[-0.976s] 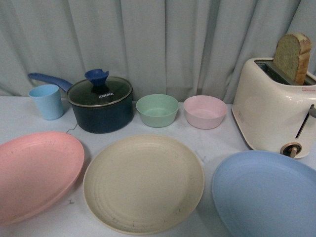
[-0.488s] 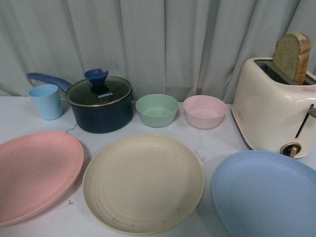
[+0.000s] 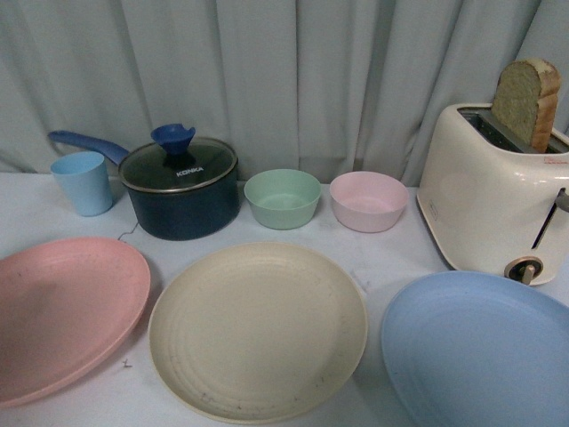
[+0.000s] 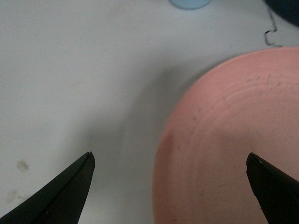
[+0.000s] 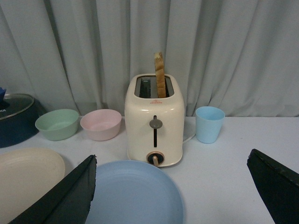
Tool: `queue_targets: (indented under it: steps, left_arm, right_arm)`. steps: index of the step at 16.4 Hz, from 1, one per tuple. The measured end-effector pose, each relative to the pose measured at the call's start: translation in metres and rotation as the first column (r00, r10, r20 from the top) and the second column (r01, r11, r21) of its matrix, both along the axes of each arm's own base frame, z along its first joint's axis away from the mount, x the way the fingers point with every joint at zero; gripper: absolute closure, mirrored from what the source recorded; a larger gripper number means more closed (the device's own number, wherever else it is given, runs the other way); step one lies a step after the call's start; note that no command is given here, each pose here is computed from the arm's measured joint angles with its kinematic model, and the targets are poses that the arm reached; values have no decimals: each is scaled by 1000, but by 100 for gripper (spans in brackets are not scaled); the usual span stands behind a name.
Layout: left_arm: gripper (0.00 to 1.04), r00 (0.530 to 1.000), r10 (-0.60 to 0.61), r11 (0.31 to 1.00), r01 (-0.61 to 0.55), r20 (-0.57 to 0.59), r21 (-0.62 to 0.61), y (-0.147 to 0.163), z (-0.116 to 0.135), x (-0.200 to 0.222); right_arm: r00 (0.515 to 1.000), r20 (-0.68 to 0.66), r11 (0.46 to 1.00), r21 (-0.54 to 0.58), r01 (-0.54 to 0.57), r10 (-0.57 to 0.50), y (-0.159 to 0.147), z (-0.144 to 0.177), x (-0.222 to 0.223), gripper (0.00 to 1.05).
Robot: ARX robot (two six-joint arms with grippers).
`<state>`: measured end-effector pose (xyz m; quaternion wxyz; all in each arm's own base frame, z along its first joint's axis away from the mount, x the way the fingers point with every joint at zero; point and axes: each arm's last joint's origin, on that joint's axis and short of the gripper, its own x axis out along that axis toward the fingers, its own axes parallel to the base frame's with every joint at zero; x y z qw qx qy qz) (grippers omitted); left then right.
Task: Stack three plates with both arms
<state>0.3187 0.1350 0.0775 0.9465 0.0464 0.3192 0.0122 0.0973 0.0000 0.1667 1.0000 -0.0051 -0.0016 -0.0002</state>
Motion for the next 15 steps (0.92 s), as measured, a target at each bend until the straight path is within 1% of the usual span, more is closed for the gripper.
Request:
queue_targets:
  steps: [1, 6, 10, 12, 15]
  left_arm:
    - [7, 1000, 21, 1000, -21, -17, -5, 4, -6, -4]
    - [7, 999, 44, 999, -44, -22, -28, 7, -10, -10]
    - [7, 999, 38, 997, -40, -20, -72, 2, -15, -16]
    - [7, 998, 56, 996, -58, -23, -75, 4, -24, -18]
    - [7, 994, 91, 991, -97, -57, -94, 4, -40, -24]
  right_arm:
    - [1000, 0, 1000, 0, 0, 0, 0, 0, 0, 6]
    - [1000, 0, 1000, 0, 0, 0, 0, 0, 0, 6]
    - [1000, 0, 1000, 0, 0, 0, 0, 0, 0, 6]
    - [1000, 0, 1000, 0, 0, 0, 0, 0, 0, 6]
    - [1000, 0, 1000, 0, 0, 0, 0, 0, 0, 6]
